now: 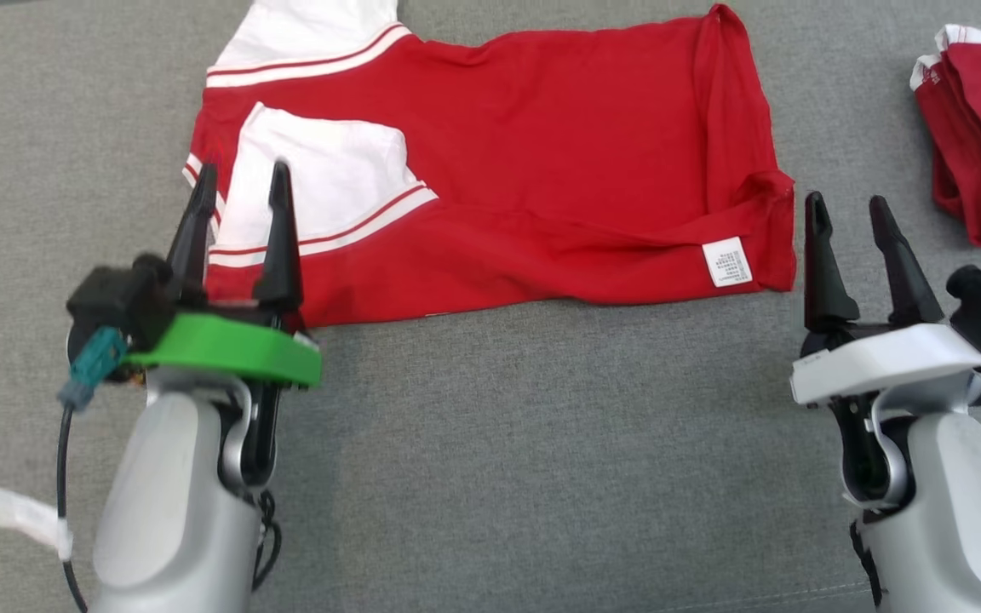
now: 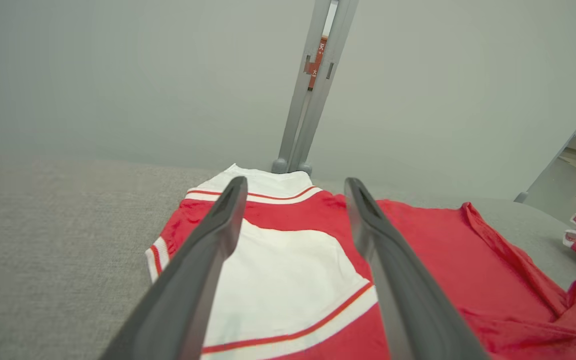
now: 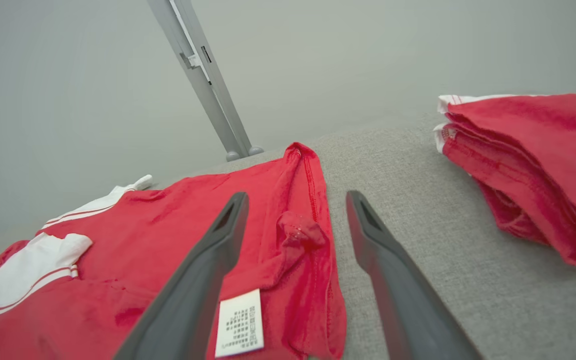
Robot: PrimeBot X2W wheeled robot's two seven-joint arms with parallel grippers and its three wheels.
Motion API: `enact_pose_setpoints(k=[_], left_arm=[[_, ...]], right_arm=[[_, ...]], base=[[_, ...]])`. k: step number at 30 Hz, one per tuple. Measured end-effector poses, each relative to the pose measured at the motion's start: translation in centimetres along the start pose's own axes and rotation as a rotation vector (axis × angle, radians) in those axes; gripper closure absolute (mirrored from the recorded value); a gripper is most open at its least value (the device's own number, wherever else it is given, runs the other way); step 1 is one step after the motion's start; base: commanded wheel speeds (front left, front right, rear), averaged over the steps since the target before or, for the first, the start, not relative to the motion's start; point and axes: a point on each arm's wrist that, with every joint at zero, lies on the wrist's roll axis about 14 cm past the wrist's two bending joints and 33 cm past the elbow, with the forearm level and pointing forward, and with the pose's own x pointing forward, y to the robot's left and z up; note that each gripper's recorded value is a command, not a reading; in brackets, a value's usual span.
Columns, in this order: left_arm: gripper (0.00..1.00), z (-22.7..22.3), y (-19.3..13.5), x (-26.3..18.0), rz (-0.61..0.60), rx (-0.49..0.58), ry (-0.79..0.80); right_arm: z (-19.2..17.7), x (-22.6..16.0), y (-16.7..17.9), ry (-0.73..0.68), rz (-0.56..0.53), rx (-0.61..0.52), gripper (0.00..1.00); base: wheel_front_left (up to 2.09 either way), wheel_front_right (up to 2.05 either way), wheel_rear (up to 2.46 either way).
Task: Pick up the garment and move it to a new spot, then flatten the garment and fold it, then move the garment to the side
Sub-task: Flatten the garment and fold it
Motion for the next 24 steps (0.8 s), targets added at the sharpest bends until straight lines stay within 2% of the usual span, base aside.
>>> enact_pose_setpoints(k=[7,13,17,24], left_arm=[[0.0,-1.9,3.5,-5.0,0.148,-0.011,0.11],[0.0,-4.2,4.4,-7.6,0.212,-0.089,0.276],[0.0,-5.2,4.8,-7.8,0.255,-0.167,0.332],[0.0,-6.3,5.5,-6.4,0.294,-0.193,0.372]], right_arm=[[2.1,-2.2,0.3,-0.008,0.007,-0.046,0.0],[2.2,-3.3,0.7,0.029,0.017,-0.051,0.0],[2.3,-3.4,0.7,0.031,0.018,-0.049,0.0],[1.9,-3.7,0.0,0.046,-0.002,-0.043,0.0]], base=[[0.0,0.0,0.0],[0.0,0.0,0.0],[0.0,0.0,0.0],[0.0,0.0,0.0]])
